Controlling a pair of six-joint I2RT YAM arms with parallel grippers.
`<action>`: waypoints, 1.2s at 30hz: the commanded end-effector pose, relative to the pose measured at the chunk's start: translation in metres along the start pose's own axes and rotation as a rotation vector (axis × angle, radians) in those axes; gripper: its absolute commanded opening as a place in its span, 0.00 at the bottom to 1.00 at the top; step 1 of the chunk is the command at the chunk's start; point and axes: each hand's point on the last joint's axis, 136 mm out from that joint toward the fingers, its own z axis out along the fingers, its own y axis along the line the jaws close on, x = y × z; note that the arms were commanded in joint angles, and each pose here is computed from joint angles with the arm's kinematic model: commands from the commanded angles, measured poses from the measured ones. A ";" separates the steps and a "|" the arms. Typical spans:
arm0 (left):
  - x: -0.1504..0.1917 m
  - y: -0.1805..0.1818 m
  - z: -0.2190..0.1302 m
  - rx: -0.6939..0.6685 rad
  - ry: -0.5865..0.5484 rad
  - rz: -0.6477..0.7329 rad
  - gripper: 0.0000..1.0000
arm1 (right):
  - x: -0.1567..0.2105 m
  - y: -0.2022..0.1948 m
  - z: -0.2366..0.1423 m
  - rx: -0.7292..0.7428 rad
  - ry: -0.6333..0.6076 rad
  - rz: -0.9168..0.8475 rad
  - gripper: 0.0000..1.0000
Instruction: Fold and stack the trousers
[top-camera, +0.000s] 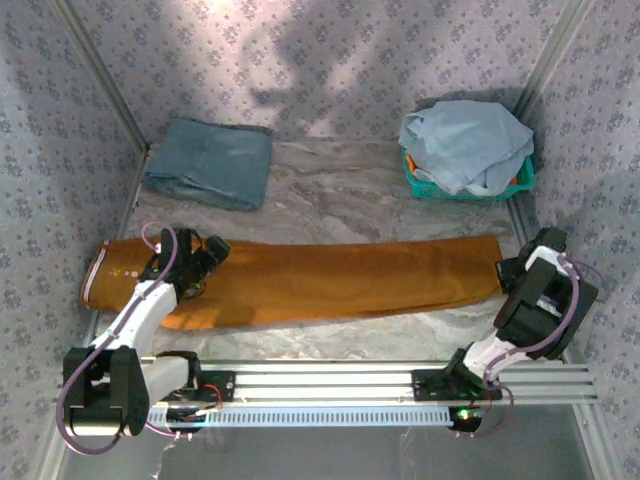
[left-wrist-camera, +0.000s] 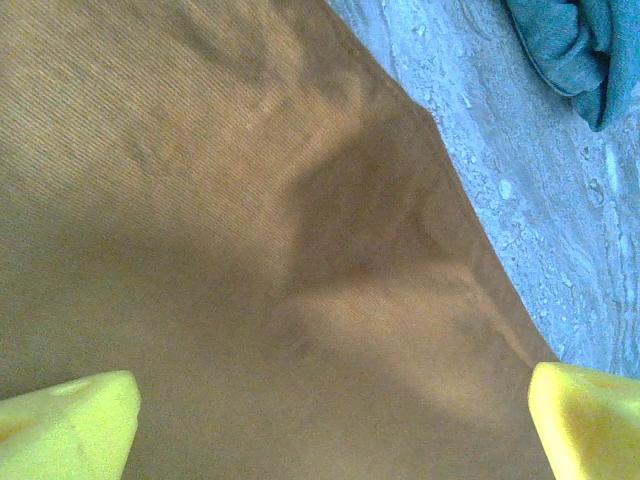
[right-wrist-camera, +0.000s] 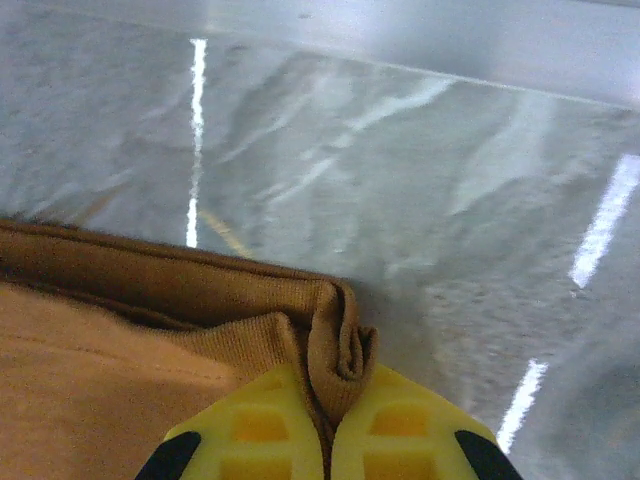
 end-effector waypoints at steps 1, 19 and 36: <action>0.000 -0.001 -0.005 -0.001 -0.002 0.015 0.99 | 0.018 0.025 -0.018 -0.090 0.000 -0.102 0.00; -0.012 0.003 -0.030 -0.009 -0.064 0.031 1.00 | 0.212 0.157 -0.190 -0.462 -0.165 -0.871 0.00; -0.020 0.001 -0.034 0.033 -0.067 -0.005 1.00 | 0.382 0.217 -0.240 -0.644 -0.058 -1.086 0.00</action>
